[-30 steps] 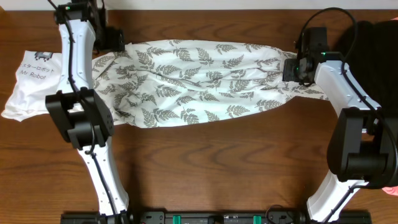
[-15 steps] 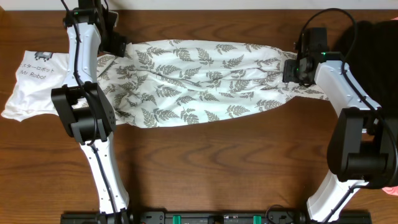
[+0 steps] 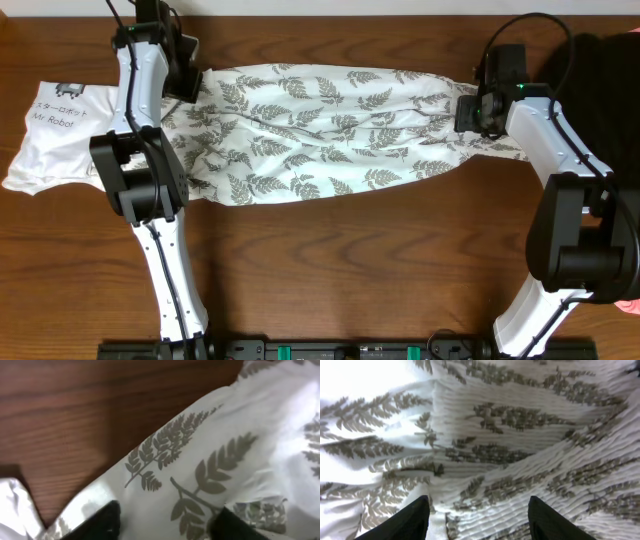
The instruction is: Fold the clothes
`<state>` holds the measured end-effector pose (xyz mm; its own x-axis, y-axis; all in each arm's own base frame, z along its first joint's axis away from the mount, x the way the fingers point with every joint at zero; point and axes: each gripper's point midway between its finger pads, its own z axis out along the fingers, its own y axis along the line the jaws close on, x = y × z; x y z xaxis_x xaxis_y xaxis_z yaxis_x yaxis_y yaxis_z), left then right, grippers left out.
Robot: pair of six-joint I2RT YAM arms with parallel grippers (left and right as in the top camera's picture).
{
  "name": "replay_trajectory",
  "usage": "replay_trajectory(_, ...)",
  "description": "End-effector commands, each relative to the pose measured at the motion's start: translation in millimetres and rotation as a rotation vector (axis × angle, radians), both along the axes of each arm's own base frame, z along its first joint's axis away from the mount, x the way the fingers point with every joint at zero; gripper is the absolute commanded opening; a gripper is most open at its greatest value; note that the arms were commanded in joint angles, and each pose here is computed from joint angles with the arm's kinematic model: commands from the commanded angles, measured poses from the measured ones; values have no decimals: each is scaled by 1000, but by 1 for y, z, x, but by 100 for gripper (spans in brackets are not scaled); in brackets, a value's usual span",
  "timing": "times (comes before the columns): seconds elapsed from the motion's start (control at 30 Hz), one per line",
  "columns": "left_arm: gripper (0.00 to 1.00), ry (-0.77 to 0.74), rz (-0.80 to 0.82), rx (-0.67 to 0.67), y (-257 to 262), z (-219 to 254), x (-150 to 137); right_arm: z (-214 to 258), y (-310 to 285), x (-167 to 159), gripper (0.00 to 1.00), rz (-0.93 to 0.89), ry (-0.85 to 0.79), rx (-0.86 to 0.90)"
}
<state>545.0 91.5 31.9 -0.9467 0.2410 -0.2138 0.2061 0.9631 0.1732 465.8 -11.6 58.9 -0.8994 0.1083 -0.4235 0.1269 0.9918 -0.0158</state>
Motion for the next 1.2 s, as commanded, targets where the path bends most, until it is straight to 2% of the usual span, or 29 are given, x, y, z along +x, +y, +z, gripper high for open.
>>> replay_trajectory(0.0,23,11,-16,-48,-9,-6,-1,21,-9,16,64,5,-84,-26)
replay_trajectory(0.07,14,3,-24,-76,-15,-4,0,26,-10,25,66,20,-124,-37)
replay_trajectory(0.13,11,-1,-23,-76,-15,-2,0,30,-12,33,68,25,-158,-42)
replay_trajectory(0.3,6,-34,-24,-71,-15,22,0,35,-14,40,70,21,-196,-44)
replay_trajectory(0.5,6,-126,-37,-58,-21,80,0,36,-14,40,70,24,-197,-47)
replay_trajectory(0.6,22,-128,-17,-68,-28,99,-10,35,-14,40,70,32,-194,-52)
replay_trajectory(0.63,24,-117,-15,-71,-30,103,-15,35,-14,40,70,32,-194,-52)
replay_trajectory(0.77,24,-47,-7,-88,-43,111,-39,35,-14,40,70,39,-194,-55)
replay_trajectory(0.87,18,4,4,-98,-52,116,-56,35,-15,40,70,57,-192,-68)
replay_trajectory(0.93,19,15,-1,-99,-55,116,-58,35,-16,39,70,57,-187,-69)
replay_trajectory(1.03,41,16,-16,-96,-56,110,-55,33,-17,37,70,57,-177,-68)
replay_trajectory(1.17,56,-1,-87,-45,-48,97,-40,31,-17,34,70,57,-164,-68)
